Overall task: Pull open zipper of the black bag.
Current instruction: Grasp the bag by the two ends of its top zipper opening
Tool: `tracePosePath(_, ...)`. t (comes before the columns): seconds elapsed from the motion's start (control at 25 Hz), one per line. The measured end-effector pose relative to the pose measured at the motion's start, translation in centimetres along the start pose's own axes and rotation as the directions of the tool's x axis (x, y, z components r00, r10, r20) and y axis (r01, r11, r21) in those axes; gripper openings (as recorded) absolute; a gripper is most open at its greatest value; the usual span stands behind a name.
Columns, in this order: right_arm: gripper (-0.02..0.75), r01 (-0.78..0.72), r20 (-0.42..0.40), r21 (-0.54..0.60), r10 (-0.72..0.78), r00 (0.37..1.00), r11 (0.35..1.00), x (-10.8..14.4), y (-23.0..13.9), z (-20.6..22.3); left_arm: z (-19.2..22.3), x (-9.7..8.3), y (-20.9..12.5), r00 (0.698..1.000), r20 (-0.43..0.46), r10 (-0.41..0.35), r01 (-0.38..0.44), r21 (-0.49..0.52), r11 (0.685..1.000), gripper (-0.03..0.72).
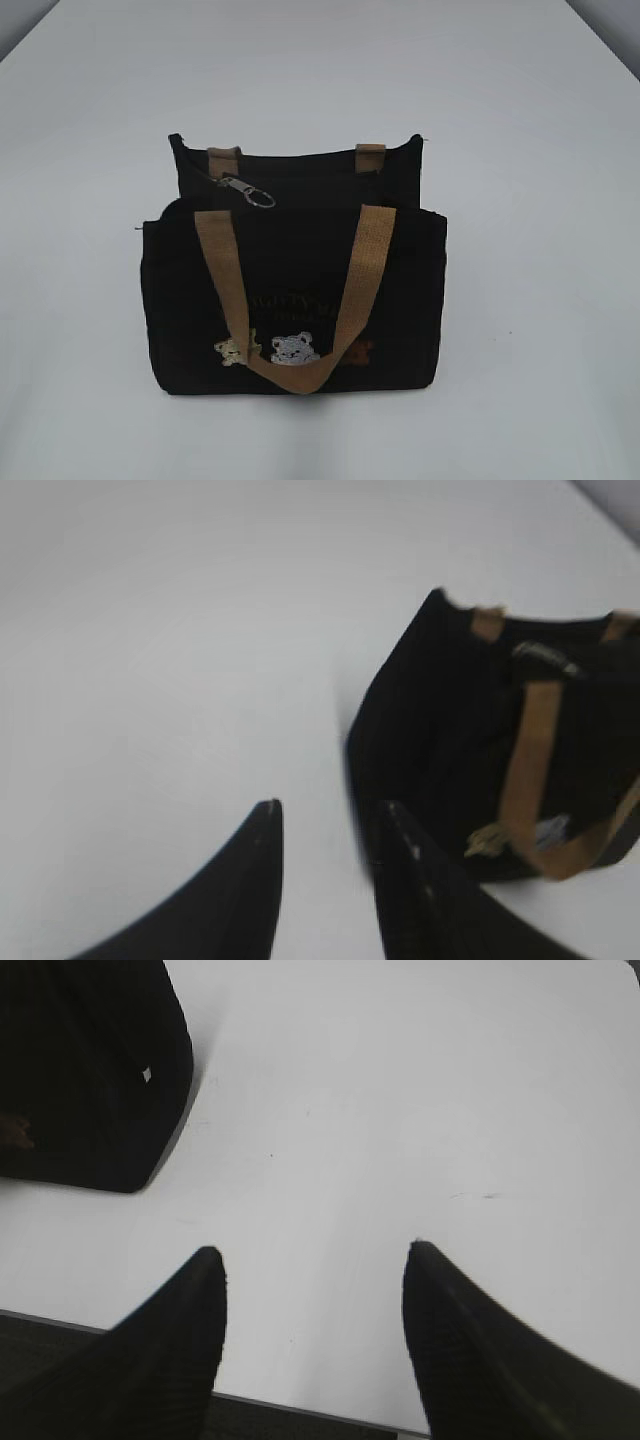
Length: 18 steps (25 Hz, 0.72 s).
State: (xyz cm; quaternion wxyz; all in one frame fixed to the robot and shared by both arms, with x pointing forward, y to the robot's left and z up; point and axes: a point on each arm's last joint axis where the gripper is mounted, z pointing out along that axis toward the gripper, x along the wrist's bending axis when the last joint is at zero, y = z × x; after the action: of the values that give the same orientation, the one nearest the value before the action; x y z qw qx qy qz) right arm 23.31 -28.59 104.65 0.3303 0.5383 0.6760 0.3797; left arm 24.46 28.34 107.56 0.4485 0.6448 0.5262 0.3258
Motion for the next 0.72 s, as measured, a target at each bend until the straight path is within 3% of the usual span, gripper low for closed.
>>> tracePosePath(0.2, 0.441, -0.003, -0.028, 0.097, 0.006, 1.0, 0.995, -0.2, 0.7, 1.3, 4.0, -0.3, 3.6, 0.971, 0.137, -0.198, 0.201, -0.014, 0.979, 0.241)
tracePosePath(0.4, 0.441, 0.032, -0.105, 0.227, -0.008, 0.994, 0.973, -0.4, 1.8, 3.3, 10.6, -0.4, 5.6, 0.923, 0.265, -0.279, 0.241, 0.167, 0.956, 0.284)
tracePosePath(0.56, 0.441, 0.053, -0.154, 0.212, -0.021, 0.988, 0.976, -0.3, 4.0, 4.9, 16.6, -0.1, 6.3, 0.87, 0.296, -0.393, 0.27, 0.382, 0.884, 0.334)
tracePosePath(0.72, 0.441, 0.067, -0.21, 0.183, -0.028, 0.977, 0.981, 0.1, 6.7, 7.2, 21.2, -0.4, 7.2, 0.819, 0.323, -0.474, 0.263, 0.521, 0.812, 0.344)
